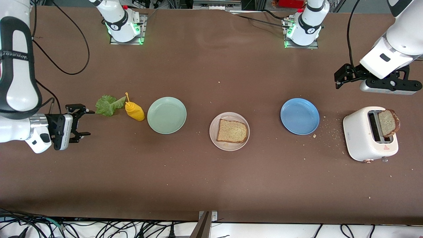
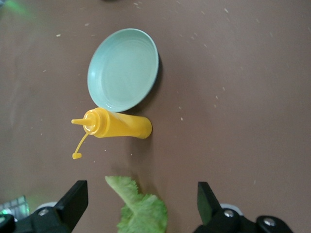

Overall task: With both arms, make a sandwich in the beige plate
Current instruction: 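Withdraw the right gripper from the bottle, then reach the right gripper to the green lettuce leaf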

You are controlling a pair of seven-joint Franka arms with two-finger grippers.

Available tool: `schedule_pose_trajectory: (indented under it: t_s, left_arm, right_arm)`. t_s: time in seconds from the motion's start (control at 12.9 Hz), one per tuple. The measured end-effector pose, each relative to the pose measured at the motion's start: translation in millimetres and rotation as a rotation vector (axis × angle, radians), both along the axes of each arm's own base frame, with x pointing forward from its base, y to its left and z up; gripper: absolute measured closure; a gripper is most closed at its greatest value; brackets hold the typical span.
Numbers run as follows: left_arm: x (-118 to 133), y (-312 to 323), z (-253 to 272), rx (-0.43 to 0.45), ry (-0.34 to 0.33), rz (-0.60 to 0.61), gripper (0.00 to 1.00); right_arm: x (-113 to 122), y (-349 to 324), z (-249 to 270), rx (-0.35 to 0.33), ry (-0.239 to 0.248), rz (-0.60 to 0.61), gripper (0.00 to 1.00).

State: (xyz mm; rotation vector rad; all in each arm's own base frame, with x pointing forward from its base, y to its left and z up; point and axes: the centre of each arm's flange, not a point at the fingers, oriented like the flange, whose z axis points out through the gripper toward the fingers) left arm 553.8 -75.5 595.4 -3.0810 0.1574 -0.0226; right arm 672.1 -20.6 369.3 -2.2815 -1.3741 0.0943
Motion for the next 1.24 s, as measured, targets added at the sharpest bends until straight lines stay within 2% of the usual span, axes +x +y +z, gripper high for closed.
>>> schedule_pose_trajectory:
  t_s: [0.23, 0.77, 0.93, 1.24]
  left_arm:
    - [0.0, 0.0, -0.1, 0.000, 0.000, 0.000, 0.00]
    - [0.0, 0.0, -0.1, 0.000, 0.000, 0.000, 0.00]
    - [0.0, 0.0, -0.1, 0.000, 0.000, 0.000, 0.00]
    - [0.1, 0.0, -0.2, 0.000, 0.000, 0.000, 0.00]
  right_arm:
    - [-16.1, 15.7, 8.8, -0.227, 0.038, -0.218, 0.00]
    - [-55.6, 17.1, -63.3, -0.590, 0.079, -0.767, 0.00]
    - [-70.4, 21.0, -89.5, -0.636, 0.091, -0.860, 0.00]
    - [-103.8, 37.5, -139.8, -0.670, 0.117, -0.986, 0.00]
